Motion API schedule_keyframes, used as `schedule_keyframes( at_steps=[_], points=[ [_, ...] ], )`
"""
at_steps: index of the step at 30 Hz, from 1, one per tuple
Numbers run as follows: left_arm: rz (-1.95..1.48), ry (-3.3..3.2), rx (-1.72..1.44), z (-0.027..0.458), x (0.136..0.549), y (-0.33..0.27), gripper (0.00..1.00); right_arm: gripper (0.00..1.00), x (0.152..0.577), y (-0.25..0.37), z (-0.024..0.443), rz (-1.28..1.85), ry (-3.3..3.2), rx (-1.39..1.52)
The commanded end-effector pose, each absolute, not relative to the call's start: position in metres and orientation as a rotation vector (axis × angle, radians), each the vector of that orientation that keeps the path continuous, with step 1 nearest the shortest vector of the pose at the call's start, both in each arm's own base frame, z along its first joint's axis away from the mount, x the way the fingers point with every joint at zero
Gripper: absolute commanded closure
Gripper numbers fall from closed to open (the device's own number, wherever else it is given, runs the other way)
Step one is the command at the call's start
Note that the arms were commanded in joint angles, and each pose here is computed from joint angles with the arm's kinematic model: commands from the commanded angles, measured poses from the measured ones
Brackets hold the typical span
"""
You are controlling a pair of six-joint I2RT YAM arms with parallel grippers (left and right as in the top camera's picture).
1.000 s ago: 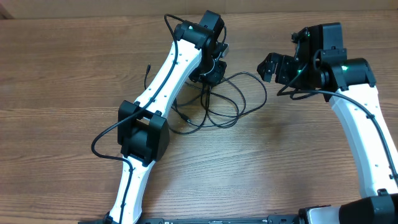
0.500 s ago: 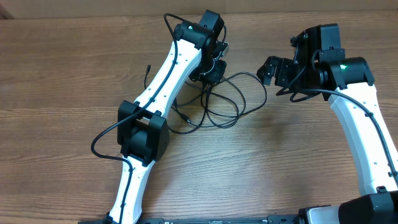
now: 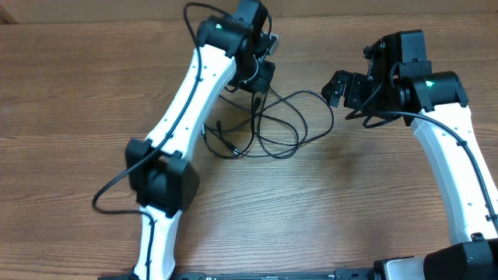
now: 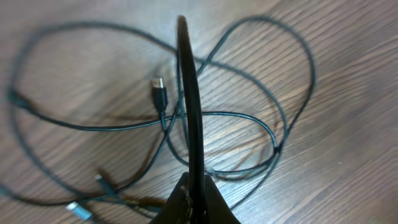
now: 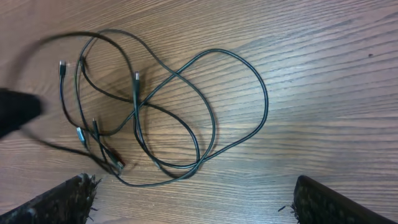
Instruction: Untangle cables
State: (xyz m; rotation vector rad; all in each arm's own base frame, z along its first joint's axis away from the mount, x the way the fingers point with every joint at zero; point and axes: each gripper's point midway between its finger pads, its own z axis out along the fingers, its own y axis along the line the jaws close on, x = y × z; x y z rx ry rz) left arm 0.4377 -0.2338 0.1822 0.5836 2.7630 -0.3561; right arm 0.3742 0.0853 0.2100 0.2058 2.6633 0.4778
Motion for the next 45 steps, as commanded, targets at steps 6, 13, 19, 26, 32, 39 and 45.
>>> schedule_keyframes(
  at_steps=[6, 13, 19, 26, 32, 39, 45],
  points=[
    [-0.315, 2.510, 0.497, 0.293, 0.431, -0.189, 0.96, 0.00, 0.376, 0.084, 0.210, 0.484, 2.657, 0.266],
    [-0.357, 2.257, 0.459, 0.383, 0.409, -0.175, 0.96, 0.00, 0.381, 0.097, 0.218, 0.588, 2.623, 0.240],
    [-0.381, 2.039, 0.439, 0.450, 0.391, -0.169, 0.96, 0.00, 0.385, 0.117, 0.230, 0.729, 2.570, 0.139],
    [-0.411, 1.828, 0.391, 0.511, 0.380, -0.165, 0.96, 0.00, 0.380, 0.147, 0.237, 0.788, 2.542, -0.031],
    [-0.415, 1.759, 0.382, 0.532, 0.372, -0.162, 0.96, 0.00, 0.370, 0.179, 0.236, 0.791, 2.535, -0.190],
    [-0.421, 1.740, 0.301, 0.545, 0.366, -0.142, 0.96, 0.00, 0.368, 0.203, 0.216, 0.767, 2.579, -0.258],
    [-0.472, 1.731, 0.300, 0.550, 0.361, -0.129, 0.96, 0.00, 0.358, 0.244, 0.202, 0.922, 2.543, -0.525]
  ],
)
